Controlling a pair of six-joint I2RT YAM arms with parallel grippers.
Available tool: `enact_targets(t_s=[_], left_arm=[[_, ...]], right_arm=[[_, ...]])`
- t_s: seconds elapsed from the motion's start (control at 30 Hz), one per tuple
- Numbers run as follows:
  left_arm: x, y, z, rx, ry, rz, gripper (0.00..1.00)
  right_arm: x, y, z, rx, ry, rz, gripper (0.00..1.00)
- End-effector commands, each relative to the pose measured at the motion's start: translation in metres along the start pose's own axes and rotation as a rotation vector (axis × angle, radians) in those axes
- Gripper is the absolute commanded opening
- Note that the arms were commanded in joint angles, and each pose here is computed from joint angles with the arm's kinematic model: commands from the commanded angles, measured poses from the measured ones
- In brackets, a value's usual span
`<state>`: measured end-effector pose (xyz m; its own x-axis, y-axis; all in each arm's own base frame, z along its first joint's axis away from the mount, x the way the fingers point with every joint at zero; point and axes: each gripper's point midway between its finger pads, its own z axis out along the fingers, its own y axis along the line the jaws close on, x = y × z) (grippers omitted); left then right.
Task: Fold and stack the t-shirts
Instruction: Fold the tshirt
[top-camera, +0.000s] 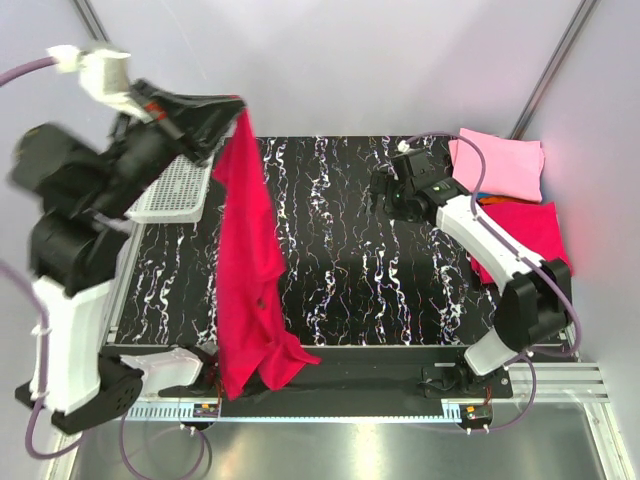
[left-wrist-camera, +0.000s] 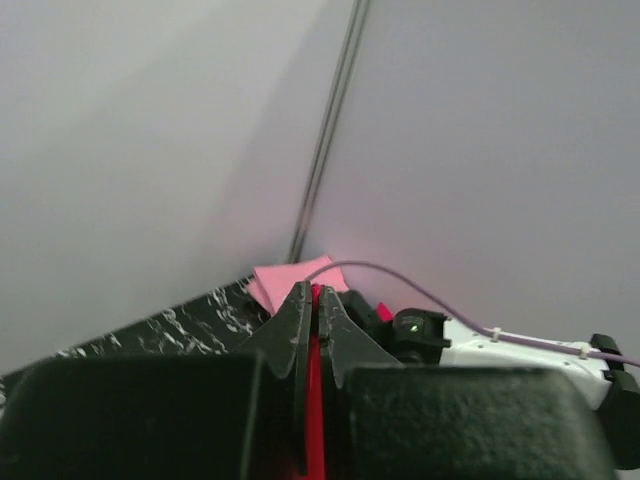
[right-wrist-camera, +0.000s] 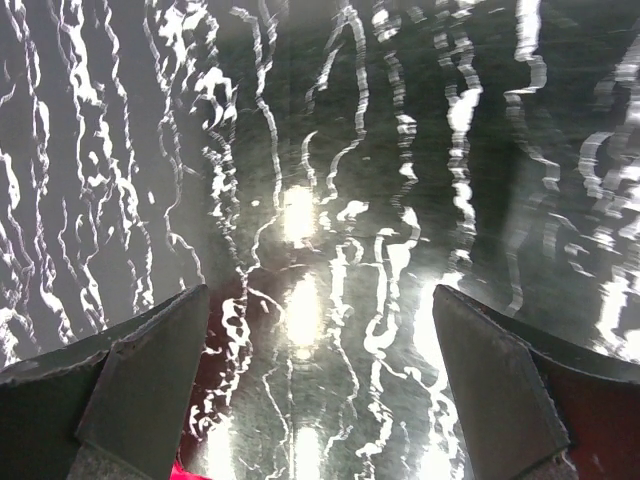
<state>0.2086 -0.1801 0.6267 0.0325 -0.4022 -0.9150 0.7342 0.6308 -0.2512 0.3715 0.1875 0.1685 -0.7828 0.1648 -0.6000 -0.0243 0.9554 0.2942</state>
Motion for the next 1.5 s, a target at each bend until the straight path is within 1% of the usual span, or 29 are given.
enact_targets(t_s=[0.0,0.07,0.1,0.17,0.23,0.27,0.3,0.37,0.4,0.53,0.6,0.7,0.73,0.83,0.9,0.93,1.0,1.03,1.07,1.1,1.13,1.17,1.2,1.27,1.3,1.33,1.4,1.43,1.47], left_arm=[[0.067,0.016,0.050,0.041,0.163,-0.136,0.00],[0.120,0.035,0.072,-0.004,0.272,-0.174,0.00],[0.142,0.033,0.079,0.000,0.317,-0.185,0.00],[0.201,0.048,0.093,-0.039,0.436,-0.214,0.00],[0.243,0.044,0.100,-0.027,0.521,-0.234,0.00],[0.262,0.043,0.104,-0.023,0.559,-0.246,0.00],[0.293,0.040,0.111,-0.013,0.622,-0.259,0.00],[0.325,0.035,0.116,0.013,0.690,-0.271,0.00],[0.351,0.032,0.118,0.020,0.744,-0.283,0.00],[0.385,0.010,0.122,0.110,0.824,-0.283,0.00],[0.392,-0.006,0.122,0.168,0.841,-0.265,0.00],[0.386,-0.022,0.122,0.241,0.829,-0.226,0.00],[0.377,-0.026,0.123,0.256,0.811,-0.223,0.00],[0.334,-0.040,0.126,0.324,0.706,-0.185,0.00],[0.306,-0.041,0.127,0.313,0.640,-0.141,0.00],[0.302,-0.024,0.133,0.215,0.607,-0.105,0.00],[0.289,0.000,0.136,0.073,0.551,-0.059,0.00],[0.288,0.036,0.138,-0.131,0.512,-0.019,0.00],[0.284,0.054,0.135,-0.247,0.481,-0.026,0.00],[0.277,0.066,0.132,-0.303,0.455,-0.013,0.00],[0.281,0.075,0.130,-0.338,0.458,0.000,0.00],[0.283,0.079,0.131,-0.349,0.463,0.003,0.14],[0.294,0.089,0.126,-0.381,0.514,0.007,0.27],[0.308,0.106,0.130,-0.473,0.557,0.001,0.66],[0.320,0.118,0.118,-0.537,0.620,0.007,0.89],[0.322,0.135,0.114,-0.633,0.621,0.022,0.92],[0.330,0.153,0.096,-0.755,0.646,-0.016,0.99],[0.335,0.164,0.085,-0.818,0.653,-0.020,0.99],[0.331,0.165,0.081,-0.840,0.628,-0.067,0.99]], right_arm=[[-0.035,-0.012,-0.054,0.063,-0.179,0.019,1.00],[-0.042,-0.022,-0.070,0.109,-0.226,0.029,1.00],[-0.048,-0.023,-0.087,0.107,-0.266,0.039,1.00],[-0.053,-0.028,-0.107,0.132,-0.299,0.046,1.00],[-0.060,-0.030,-0.130,0.131,-0.345,0.054,1.00],[-0.058,-0.033,-0.136,0.140,-0.341,0.054,1.00],[-0.060,-0.034,-0.146,0.140,-0.358,0.056,0.99],[-0.060,-0.035,-0.155,0.140,-0.363,0.056,1.00],[-0.060,-0.035,-0.160,0.141,-0.368,0.057,1.00],[-0.056,-0.042,-0.163,0.167,-0.367,0.062,1.00],[-0.055,-0.044,-0.162,0.177,-0.358,0.063,1.00],[-0.055,-0.046,-0.160,0.191,-0.358,0.064,1.00],[-0.055,-0.048,-0.161,0.202,-0.361,0.063,1.00],[-0.059,-0.049,-0.160,0.218,-0.371,0.063,1.00],[-0.060,-0.050,-0.157,0.227,-0.367,0.059,1.00],[-0.061,-0.049,-0.157,0.229,-0.367,0.059,1.00],[-0.062,-0.048,-0.151,0.234,-0.354,0.050,1.00],[-0.062,-0.048,-0.150,0.234,-0.352,0.050,1.00],[-0.062,-0.049,-0.149,0.237,-0.348,0.048,1.00],[-0.061,-0.048,-0.146,0.238,-0.343,0.047,1.00],[-0.060,-0.048,-0.145,0.237,-0.339,0.048,1.00],[-0.060,-0.048,-0.144,0.234,-0.338,0.047,1.00],[-0.058,-0.048,-0.142,0.237,-0.330,0.045,1.00],[-0.057,-0.045,-0.137,0.221,-0.317,0.044,1.00],[-0.055,-0.044,-0.132,0.221,-0.301,0.040,1.00],[-0.054,-0.041,-0.129,0.206,-0.287,0.037,1.00],[-0.050,-0.038,-0.119,0.198,-0.255,0.029,1.00],[-0.045,-0.032,-0.114,0.165,-0.226,0.012,1.00],[-0.043,-0.027,-0.108,0.136,-0.206,-0.002,1.00]])
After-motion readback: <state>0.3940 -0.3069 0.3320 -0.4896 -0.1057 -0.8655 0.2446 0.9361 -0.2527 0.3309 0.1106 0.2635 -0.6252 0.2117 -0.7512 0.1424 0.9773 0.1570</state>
